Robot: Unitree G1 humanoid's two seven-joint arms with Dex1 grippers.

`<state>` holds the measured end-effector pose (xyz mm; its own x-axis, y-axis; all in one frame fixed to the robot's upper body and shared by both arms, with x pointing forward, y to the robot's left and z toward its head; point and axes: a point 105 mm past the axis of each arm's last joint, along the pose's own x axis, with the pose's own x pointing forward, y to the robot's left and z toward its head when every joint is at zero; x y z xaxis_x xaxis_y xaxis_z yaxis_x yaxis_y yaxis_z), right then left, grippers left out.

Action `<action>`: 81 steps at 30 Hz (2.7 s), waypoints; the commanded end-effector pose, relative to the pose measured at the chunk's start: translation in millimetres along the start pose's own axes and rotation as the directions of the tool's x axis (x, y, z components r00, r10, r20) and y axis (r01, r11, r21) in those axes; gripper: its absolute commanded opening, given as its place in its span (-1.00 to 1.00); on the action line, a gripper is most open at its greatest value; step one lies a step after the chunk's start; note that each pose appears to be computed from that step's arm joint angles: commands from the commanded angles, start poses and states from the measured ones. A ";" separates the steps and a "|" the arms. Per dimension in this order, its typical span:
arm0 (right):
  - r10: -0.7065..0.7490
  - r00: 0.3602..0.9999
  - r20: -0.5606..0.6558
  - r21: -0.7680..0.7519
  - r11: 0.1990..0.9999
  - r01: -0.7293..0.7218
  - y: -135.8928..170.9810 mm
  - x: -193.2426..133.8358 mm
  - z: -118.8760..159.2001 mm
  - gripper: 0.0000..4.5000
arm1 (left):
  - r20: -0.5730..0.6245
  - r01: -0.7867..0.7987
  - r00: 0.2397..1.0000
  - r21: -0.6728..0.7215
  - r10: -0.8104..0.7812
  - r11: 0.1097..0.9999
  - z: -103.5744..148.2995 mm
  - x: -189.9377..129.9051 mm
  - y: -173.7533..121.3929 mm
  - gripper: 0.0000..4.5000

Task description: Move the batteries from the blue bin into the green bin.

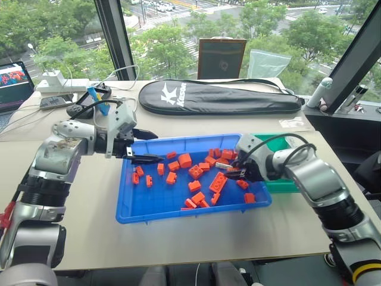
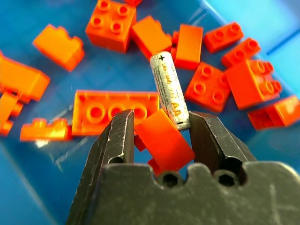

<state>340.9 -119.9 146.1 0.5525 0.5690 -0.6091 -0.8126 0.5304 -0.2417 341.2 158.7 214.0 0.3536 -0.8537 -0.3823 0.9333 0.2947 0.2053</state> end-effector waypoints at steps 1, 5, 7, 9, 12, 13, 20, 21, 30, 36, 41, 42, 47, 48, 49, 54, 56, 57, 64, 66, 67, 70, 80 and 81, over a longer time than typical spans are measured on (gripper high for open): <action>-0.023 0.999 0.031 -0.018 1.000 0.023 -1.0 0.2 7.1 -0.34 | 0.019 -0.013 1.000 0.052 0.012 0.999 13.0 -5.8 1.9 1.00; -0.014 0.999 0.044 0.000 1.000 0.014 2.3 7.0 9.2 0.12 | 0.016 -0.021 1.000 0.050 0.020 0.999 11.6 -7.6 1.9 1.00; -0.010 0.999 0.050 0.002 1.000 0.010 3.5 8.9 11.0 0.35 | 0.016 -0.022 1.000 0.048 0.022 0.999 11.4 -7.6 1.8 1.00; -0.008 0.998 0.055 -0.002 1.000 0.008 3.9 8.8 13.2 0.66 | 0.016 -0.023 1.000 0.048 0.023 0.999 11.3 -7.6 1.8 1.00; -0.013 0.998 0.062 -0.016 1.000 0.014 2.3 5.4 17.0 0.97 | 0.016 -0.025 1.000 0.048 0.024 0.999 11.3 -7.4 2.2 1.00; -0.016 0.998 0.064 -0.022 1.000 0.017 1.6 3.7 18.4 0.97 | 0.017 -0.025 1.000 0.048 0.024 0.999 11.3 -7.4 2.3 1.00; -0.025 0.989 0.144 -0.039 0.999 0.031 -2.5 -2.5 46.4 0.97 | 0.019 -0.025 1.000 0.048 0.024 0.999 11.2 -6.3 3.0 1.00; -0.021 0.989 0.145 -0.033 0.999 0.026 -3.1 -0.4 48.7 0.97 | 0.020 -0.024 1.000 0.048 0.023 0.999 11.3 -6.0 3.0 1.00; 0.025 0.999 0.025 -0.060 0.998 -0.024 -6.7 21.1 38.8 0.21 | 0.023 -0.023 0.999 0.048 0.022 0.999 11.7 -5.7 2.6 1.00; 0.047 0.998 -0.043 -0.055 0.997 -0.049 -11.5 27.4 33.5 0.07 | 0.020 -0.030 0.999 0.043 0.029 0.999 9.5 -8.0 0.5 1.00; 0.036 0.997 -0.068 -0.044 0.998 -0.039 -17.6 38.0 30.7 0.07 | 0.018 -0.040 0.999 0.035 0.040 0.999 7.8 -9.8 -0.8 1.00; 0.036 0.997 -0.073 -0.043 0.998 -0.039 -18.2 39.5 29.4 0.07 | 0.017 -0.041 0.999 0.035 0.041 0.999 7.5 -10.1 -1.2 1.00; 0.054 0.995 -0.089 -0.023 0.998 -0.056 -17.0 47.4 24.4 -0.04 | 0.015 -0.048 0.999 0.030 0.047 0.998 6.6 -11.5 -2.3 1.00; 0.056 0.994 -0.094 -0.018 0.998 -0.058 -16.8 49.0 22.9 -0.15 | 0.015 -0.048 0.999 0.029 0.048 0.998 6.5 -11.6 -2.5 1.00; 0.058 0.993 -0.098 -0.012 0.998 -0.059 -16.5 50.3 21.2 -0.22 | 0.015 -0.048 0.999 0.029 0.048 0.998 6.5 -11.8 -2.9 1.00; 0.050 0.995 -0.086 0.010 0.999 -0.049 -18.7 51.7 20.0 -0.89 | 0.017 -0.041 0.999 0.028 0.040 0.999 6.9 -10.4 -3.5 1.00; 0.049 0.997 -0.059 0.013 0.999 -0.049 -19.1 48.2 26.3 -0.89 | 0.019 -0.037 0.999 0.028 0.036 0.999 7.1 -9.5 -3.2 1.00; 0.049 0.998 -0.040 0.016 0.999 -0.049 -19.5 43.4 31.5 -0.89 | 0.022 -0.034 0.999 0.029 0.034 0.999 7.9 -8.5 -2.9 1.00; -0.007 0.990 0.144 0.061 0.998 -0.002 -30.3 -15.9 69.0 -0.89 | 0.040 -0.005 0.999 0.043 0.003 0.999 12.2 1.0 -0.7 1.00; -0.064 0.983 0.172 0.090 0.995 0.049 -39.8 -37.2 69.9 -0.89 | 0.046 0.004 0.999 0.047 -0.006 0.999 13.7 4.2 0.2 1.00; -0.099 0.979 0.177 0.105 0.991 0.081 -45.1 -47.1 68.6 -0.89 | 0.049 0.009 0.999 0.049 -0.011 0.999 14.5 5.7 0.6 1.00; -0.255 0.956 0.141 0.145 0.961 0.235 -69.2 -81.9 51.5 -0.89 | 0.057 0.028 0.998 0.055 -0.031 0.998 16.3 11.5 1.4 1.00; -0.429 0.903 -0.011 0.278 0.866 0.415 -94.0 -119.9 -10.0 -0.89 | 0.075 0.061 0.995 0.067 -0.066 0.996 20.6 24.9 5.7 1.00; -0.428 0.904 -0.007 0.290 0.864 0.412 -94.0 -117.7 -11.7 -0.89 | 0.076 0.061 0.995 0.067 -0.066 0.996 20.8 25.6 6.3 1.00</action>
<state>349.9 -240.8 217.6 0.8128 0.2858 -0.5076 -0.4496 0.8618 -0.2347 353.4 129.3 214.5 0.2777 -0.9009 -0.3335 0.9545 0.2195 0.2020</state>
